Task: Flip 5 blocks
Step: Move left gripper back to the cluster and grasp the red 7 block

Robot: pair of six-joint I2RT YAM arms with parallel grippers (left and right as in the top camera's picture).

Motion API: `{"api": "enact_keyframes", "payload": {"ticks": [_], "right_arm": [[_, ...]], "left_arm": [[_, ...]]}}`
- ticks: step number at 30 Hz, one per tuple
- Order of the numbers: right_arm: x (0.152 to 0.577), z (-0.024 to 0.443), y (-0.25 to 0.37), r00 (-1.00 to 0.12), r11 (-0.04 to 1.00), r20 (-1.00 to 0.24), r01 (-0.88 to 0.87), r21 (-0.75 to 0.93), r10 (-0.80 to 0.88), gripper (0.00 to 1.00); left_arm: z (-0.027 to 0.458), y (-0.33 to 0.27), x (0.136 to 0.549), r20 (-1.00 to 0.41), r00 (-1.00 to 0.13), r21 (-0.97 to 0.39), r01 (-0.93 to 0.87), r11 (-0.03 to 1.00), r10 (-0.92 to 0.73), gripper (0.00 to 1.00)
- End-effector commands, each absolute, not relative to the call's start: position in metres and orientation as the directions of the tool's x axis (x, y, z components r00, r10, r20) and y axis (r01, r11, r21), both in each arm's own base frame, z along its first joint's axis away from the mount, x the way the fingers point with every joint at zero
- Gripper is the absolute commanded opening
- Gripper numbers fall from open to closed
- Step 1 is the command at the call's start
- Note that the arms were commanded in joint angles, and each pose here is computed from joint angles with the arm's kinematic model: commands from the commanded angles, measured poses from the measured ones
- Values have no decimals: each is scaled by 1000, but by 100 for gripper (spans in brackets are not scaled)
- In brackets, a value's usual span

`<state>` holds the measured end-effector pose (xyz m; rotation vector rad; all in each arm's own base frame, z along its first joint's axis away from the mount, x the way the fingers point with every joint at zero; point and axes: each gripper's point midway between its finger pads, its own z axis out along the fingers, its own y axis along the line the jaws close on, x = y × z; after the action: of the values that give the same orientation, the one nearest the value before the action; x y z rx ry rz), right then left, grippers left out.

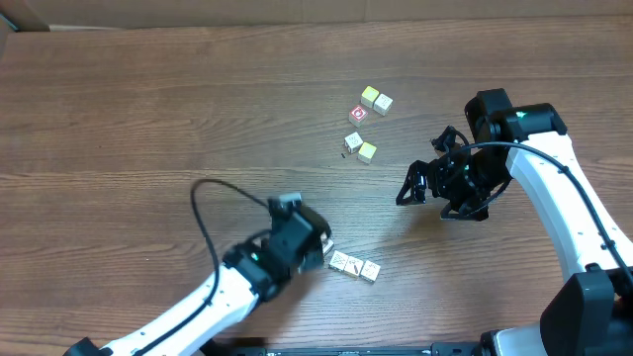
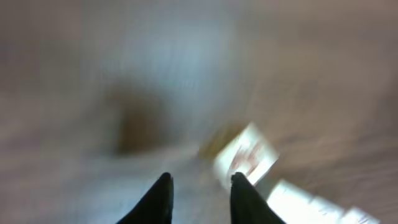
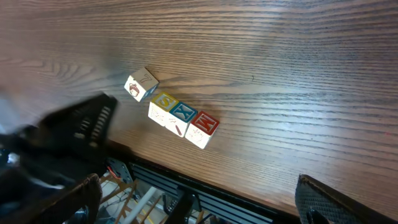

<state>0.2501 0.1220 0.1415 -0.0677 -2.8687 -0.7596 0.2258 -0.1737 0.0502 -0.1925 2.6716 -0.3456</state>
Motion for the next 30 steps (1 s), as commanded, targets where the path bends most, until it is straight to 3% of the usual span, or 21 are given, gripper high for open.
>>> {"api": "enact_keyframes", "payload": {"ticks": [1,10,17,30], "right_arm": [[255,150,124,-991,866,137,61,496,-8,100],[256,150,124,-991,866,133,59,496,-8,100],[256,150,124,-991,866,133,59,496,-8,100],[256,150,124,-991,866,134,60,496,-8,100]], "left_arm": [[78,-171,271,-495,-858,-269,-3,963,-140,24],[49,-197,303,-365,-930,-311,159,937,37,20],[13,-219,289,-243,-959,-347,223,911,142,15],[4,-232,250,-164,-933,-372,358,856,319,14]]}}
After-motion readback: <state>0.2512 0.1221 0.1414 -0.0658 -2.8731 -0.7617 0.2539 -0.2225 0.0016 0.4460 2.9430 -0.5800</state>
